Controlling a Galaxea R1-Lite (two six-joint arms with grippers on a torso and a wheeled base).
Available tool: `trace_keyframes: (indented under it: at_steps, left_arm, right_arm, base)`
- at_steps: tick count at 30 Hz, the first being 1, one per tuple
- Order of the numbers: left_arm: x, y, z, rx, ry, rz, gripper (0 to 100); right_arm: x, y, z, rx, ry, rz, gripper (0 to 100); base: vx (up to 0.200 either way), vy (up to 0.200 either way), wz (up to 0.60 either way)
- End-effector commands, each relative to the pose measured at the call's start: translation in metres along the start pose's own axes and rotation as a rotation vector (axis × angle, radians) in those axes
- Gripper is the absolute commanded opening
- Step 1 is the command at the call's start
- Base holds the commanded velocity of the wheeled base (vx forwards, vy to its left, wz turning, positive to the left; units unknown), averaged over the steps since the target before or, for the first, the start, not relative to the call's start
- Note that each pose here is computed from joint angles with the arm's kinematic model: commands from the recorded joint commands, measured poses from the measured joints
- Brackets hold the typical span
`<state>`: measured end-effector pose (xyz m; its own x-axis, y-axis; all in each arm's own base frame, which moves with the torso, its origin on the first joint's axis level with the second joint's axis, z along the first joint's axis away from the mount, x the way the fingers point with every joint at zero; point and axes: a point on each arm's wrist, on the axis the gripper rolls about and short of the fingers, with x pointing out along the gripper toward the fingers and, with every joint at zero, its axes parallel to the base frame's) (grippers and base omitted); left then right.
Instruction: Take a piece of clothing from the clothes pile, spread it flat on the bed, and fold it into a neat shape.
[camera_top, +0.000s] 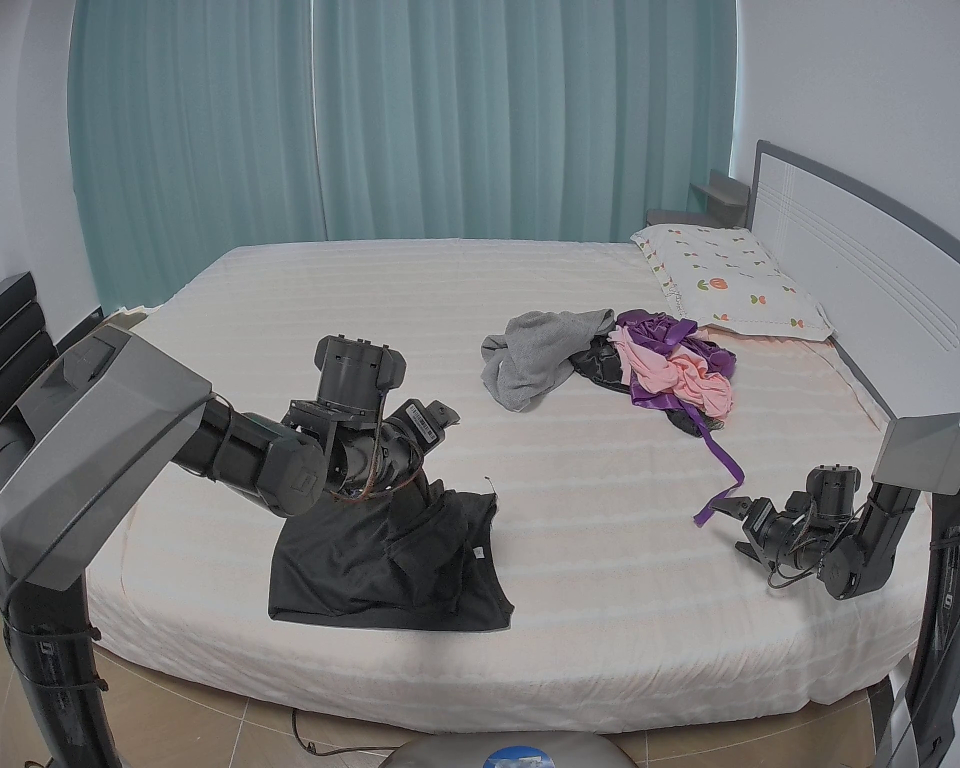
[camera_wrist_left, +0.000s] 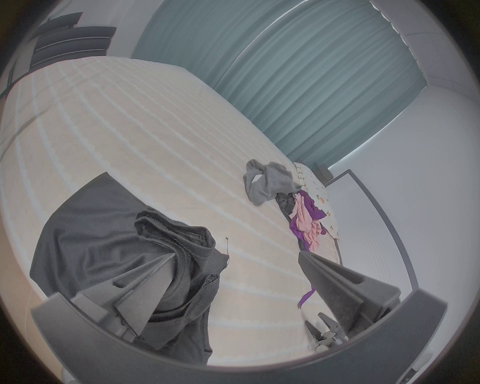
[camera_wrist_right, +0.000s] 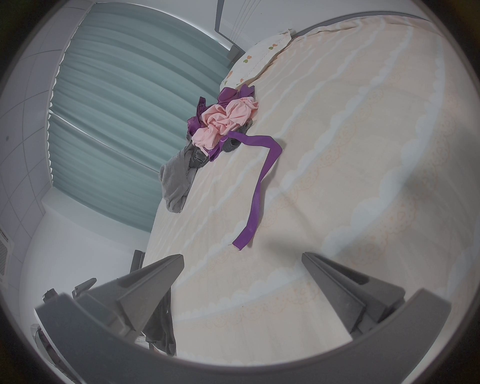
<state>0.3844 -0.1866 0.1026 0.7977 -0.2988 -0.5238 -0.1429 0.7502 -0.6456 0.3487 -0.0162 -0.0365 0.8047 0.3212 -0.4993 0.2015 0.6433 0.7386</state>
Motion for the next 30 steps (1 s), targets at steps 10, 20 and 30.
trace_keyframes:
  at_steps: [10,20,30]
  left_arm:
    - [-0.004,0.014,-0.009,0.116,0.131,0.08,100]
    - [-0.026,0.024,0.013,0.076,0.121,0.13,100]
    - [-0.066,0.053,0.032,0.0,0.134,0.14,100]
  right_arm:
    - [0.0,0.0,0.0,-0.001,0.0,0.002,100]
    - [0.0,0.0,0.0,0.0,0.001,0.001,100]
    - [0.0,0.0,0.0,-0.001,-0.001,0.001,100]
  base:
    - [0.0,0.0,0.0]
    - [0.0,0.0,0.0]
    - [0.0,0.0,0.0]
